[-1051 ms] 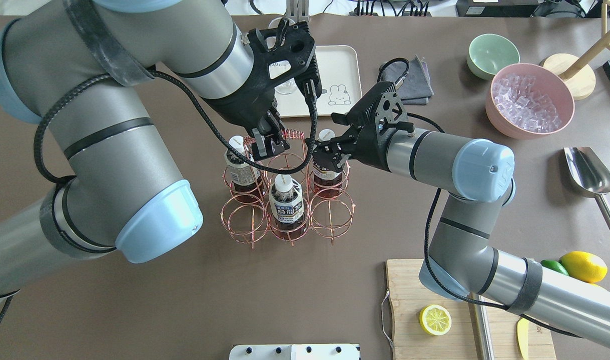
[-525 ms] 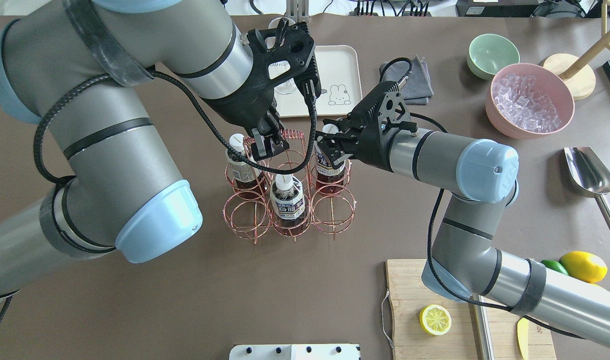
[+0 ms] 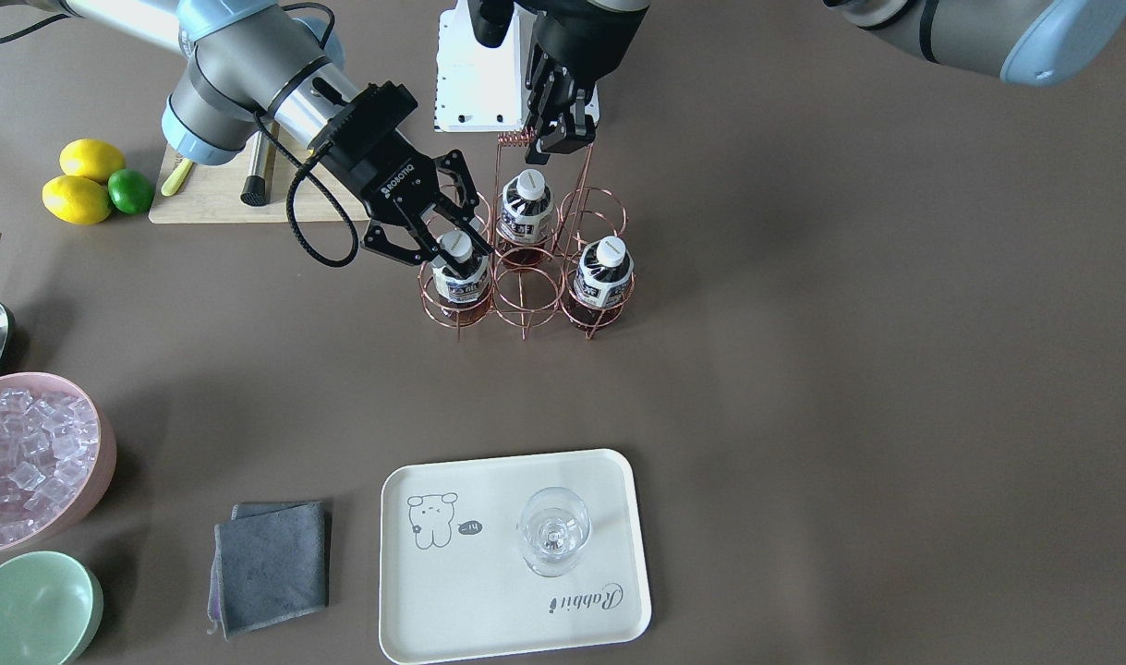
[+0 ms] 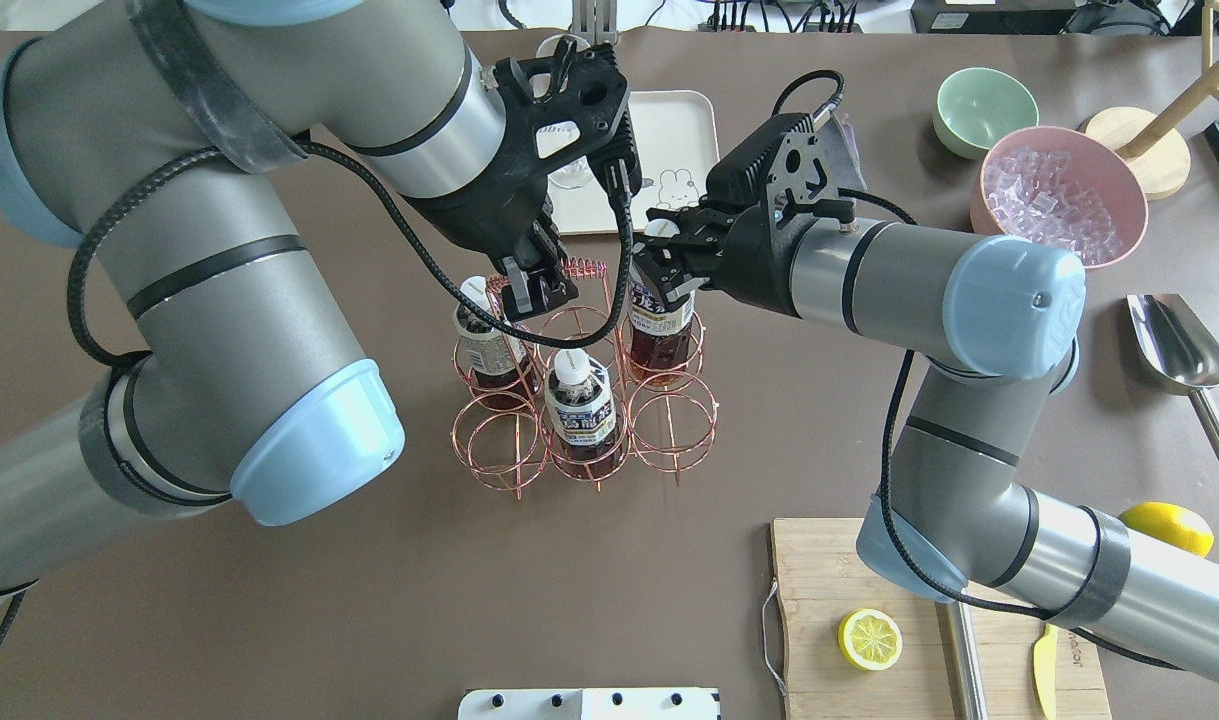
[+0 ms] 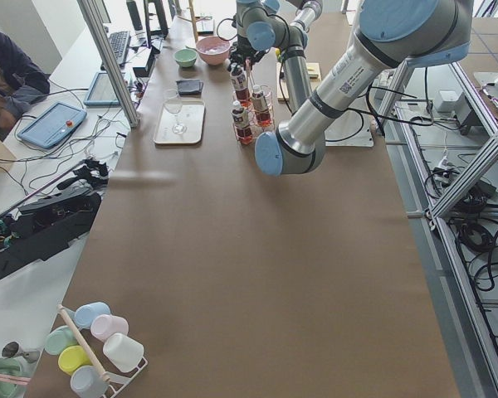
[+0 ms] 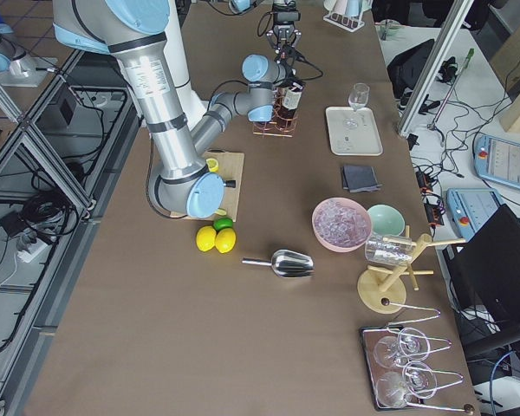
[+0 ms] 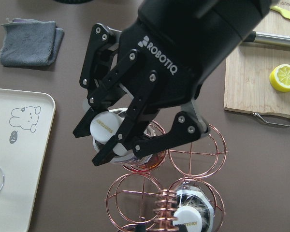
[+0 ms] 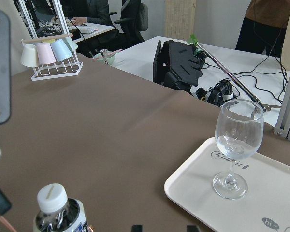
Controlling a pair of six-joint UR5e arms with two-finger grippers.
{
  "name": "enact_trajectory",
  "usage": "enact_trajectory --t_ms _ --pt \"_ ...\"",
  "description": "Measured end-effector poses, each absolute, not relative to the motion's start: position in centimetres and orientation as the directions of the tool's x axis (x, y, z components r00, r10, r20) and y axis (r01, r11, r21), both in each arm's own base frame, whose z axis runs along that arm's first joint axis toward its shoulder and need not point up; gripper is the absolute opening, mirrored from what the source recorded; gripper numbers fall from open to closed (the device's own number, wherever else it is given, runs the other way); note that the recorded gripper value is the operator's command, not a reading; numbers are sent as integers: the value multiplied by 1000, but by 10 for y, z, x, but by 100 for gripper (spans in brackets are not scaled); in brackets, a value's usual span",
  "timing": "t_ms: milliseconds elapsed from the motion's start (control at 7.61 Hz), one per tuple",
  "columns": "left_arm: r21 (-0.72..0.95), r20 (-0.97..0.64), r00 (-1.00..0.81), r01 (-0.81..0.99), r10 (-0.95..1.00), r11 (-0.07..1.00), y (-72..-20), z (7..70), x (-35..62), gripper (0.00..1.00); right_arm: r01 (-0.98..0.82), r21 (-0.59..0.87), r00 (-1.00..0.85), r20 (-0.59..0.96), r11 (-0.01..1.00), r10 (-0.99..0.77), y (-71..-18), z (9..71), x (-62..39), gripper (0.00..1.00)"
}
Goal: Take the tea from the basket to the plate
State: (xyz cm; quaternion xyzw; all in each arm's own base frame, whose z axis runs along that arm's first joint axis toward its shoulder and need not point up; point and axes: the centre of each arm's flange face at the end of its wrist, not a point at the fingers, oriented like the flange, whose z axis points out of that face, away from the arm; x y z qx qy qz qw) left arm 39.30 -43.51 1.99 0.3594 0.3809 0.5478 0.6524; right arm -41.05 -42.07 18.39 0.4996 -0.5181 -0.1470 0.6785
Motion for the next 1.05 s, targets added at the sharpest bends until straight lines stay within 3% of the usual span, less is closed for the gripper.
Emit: enact_trajectory --t_ms 1051 --pt "888 -100 114 -437 988 140 -433 23 386 0 -312 794 458 606 521 -650 -528 103 -275 0"
